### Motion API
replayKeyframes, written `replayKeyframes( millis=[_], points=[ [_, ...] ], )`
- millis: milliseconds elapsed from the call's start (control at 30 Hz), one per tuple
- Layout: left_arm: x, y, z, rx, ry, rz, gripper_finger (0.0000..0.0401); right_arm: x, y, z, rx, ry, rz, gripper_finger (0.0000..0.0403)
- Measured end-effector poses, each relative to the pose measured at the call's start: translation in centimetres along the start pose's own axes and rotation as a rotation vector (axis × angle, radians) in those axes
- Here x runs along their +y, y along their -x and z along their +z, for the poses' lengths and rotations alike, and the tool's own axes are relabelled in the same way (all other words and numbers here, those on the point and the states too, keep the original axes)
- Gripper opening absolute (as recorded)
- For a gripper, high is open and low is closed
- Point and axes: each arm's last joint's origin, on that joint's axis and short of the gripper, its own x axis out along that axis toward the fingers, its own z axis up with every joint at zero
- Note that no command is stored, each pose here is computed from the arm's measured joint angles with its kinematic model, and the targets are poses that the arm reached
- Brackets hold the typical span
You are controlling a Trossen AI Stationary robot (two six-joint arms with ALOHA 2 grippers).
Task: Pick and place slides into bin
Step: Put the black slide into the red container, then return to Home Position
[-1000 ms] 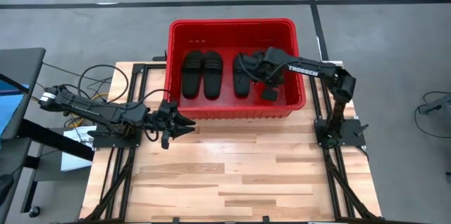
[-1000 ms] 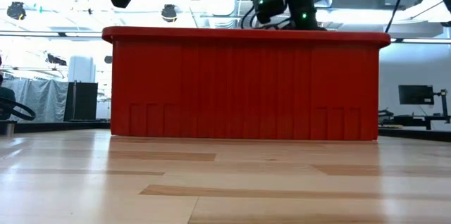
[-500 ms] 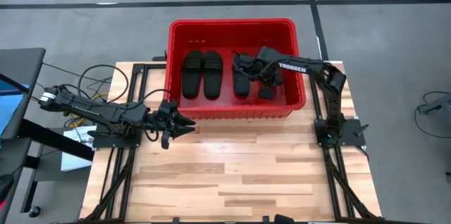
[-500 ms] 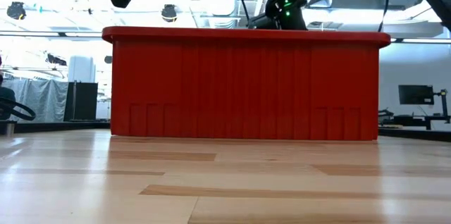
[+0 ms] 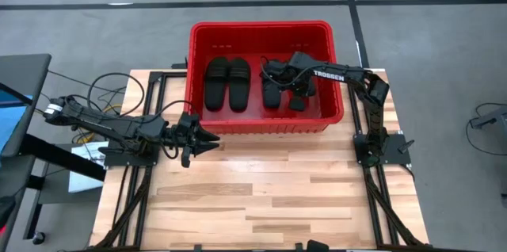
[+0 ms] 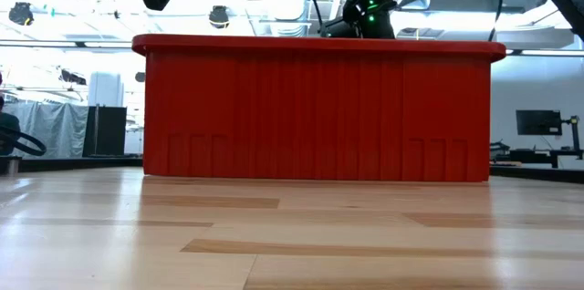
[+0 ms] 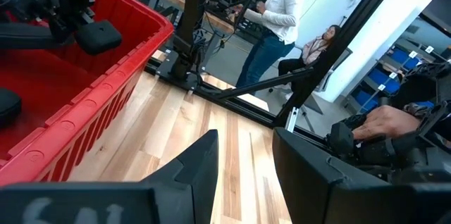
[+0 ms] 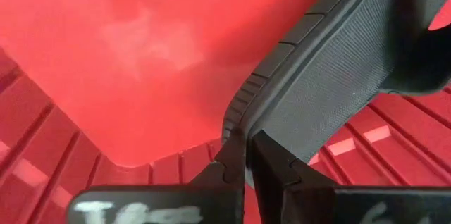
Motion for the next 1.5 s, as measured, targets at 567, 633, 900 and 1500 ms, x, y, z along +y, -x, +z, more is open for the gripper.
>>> replayKeyframes(
  millis=[567,633,900,1500],
  points=[
    [0.0,0.0,0.0,0.004,0.003,-0.007,0.0125,-0.1,0.1,0.6,-0.061,-0.027,-0.010,0.0089],
    [0.0,0.0,0.0,0.004,0.003,-0.007,0.0125,-0.1,0.0,0.5,-0.056,-0.026,-0.009,0.0094],
    [0.0,0.0,0.0,0.005,0.003,-0.007,0.0125,0.0,0.0,0.1,-0.016,-0.012,-0.001,0.0097],
    [-0.9,1.5,2.1,-0.104,-0.051,-0.063,0.0125,-0.9,5.9,-3.9,-0.253,-0.102,-0.073,0.0098]
  ],
)
